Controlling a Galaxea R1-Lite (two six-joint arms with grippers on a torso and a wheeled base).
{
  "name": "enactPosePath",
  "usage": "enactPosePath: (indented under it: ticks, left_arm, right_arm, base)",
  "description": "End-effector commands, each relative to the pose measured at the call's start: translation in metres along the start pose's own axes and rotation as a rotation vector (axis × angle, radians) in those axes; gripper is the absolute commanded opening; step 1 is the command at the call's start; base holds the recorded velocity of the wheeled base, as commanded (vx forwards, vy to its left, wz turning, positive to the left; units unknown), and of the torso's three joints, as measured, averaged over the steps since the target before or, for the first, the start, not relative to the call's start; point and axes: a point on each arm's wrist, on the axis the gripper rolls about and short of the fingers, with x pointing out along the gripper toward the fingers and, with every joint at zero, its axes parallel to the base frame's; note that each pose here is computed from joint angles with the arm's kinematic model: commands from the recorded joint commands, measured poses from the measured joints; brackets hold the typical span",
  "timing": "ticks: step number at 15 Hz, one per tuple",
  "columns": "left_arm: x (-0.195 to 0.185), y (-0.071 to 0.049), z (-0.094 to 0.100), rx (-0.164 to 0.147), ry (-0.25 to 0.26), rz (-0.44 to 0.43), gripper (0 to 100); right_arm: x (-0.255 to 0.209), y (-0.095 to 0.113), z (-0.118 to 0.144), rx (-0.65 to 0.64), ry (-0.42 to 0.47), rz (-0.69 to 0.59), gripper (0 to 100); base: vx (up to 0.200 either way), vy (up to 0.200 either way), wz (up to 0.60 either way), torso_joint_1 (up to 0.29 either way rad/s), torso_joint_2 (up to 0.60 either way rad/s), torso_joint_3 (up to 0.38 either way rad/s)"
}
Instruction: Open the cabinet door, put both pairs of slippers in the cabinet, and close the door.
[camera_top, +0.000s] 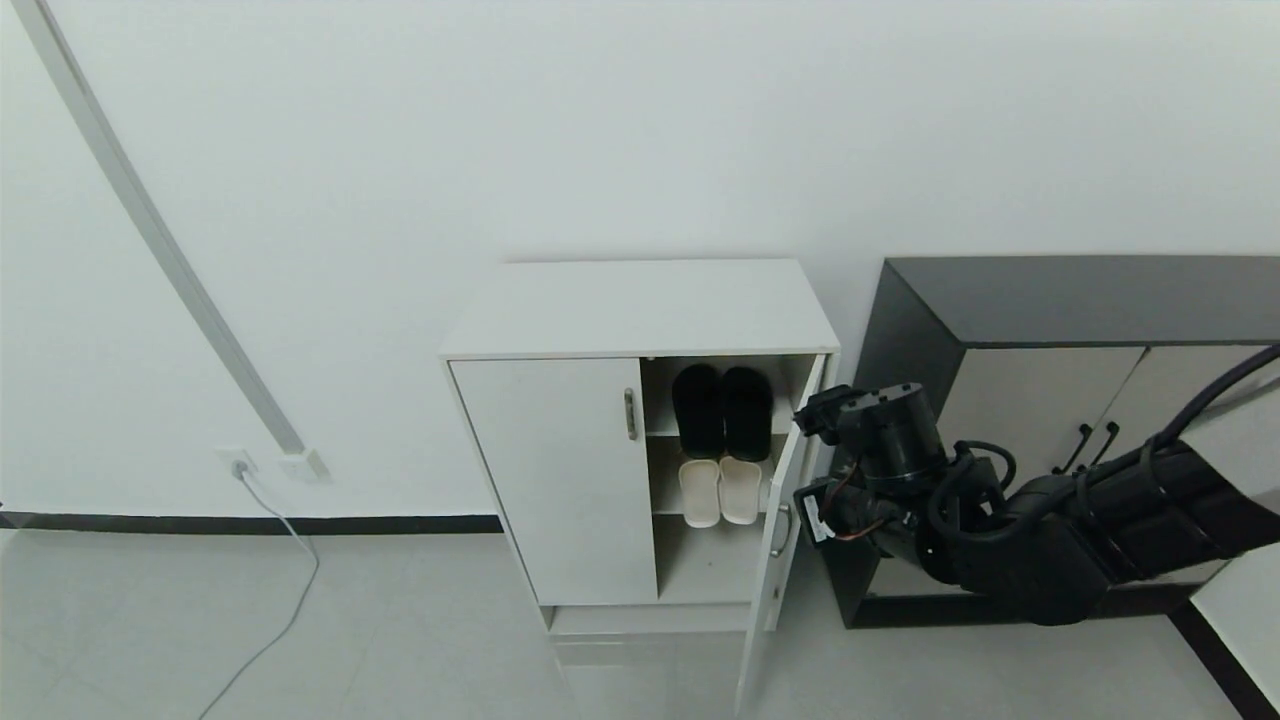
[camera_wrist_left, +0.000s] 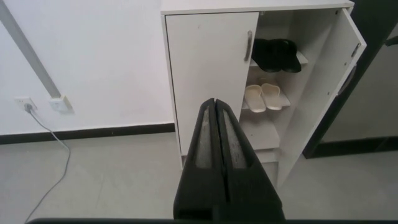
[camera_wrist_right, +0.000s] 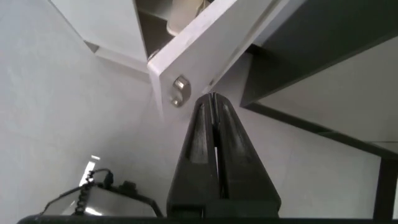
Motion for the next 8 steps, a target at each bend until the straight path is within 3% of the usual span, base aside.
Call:
enactPosePath:
  ticks: [1, 5, 8]
  left_arm:
    - [0.000, 0.000, 0.000, 0.000, 0.001, 0.001, 0]
    - [0.000, 0.000, 0.000, 0.000, 0.001, 0.001, 0]
    - [0.000, 0.000, 0.000, 0.000, 0.003, -0.001, 0]
  right_arm:
    - [0.030, 0.004, -0.015, 0.001, 0.024, -0.013, 0]
    - [0.056, 0.012, -0.020, 0.033, -0.028, -0.006, 0]
    - [0.072, 0.020, -0.014, 0.110, -0.163, 0.030, 0]
  base:
    - [0.000, 0.000, 0.00, 0.000, 0.00, 0.000]
    - [0.000, 0.000, 0.00, 0.000, 0.00, 0.000]
    - [0.000, 0.000, 0.00, 0.000, 0.00, 0.000]
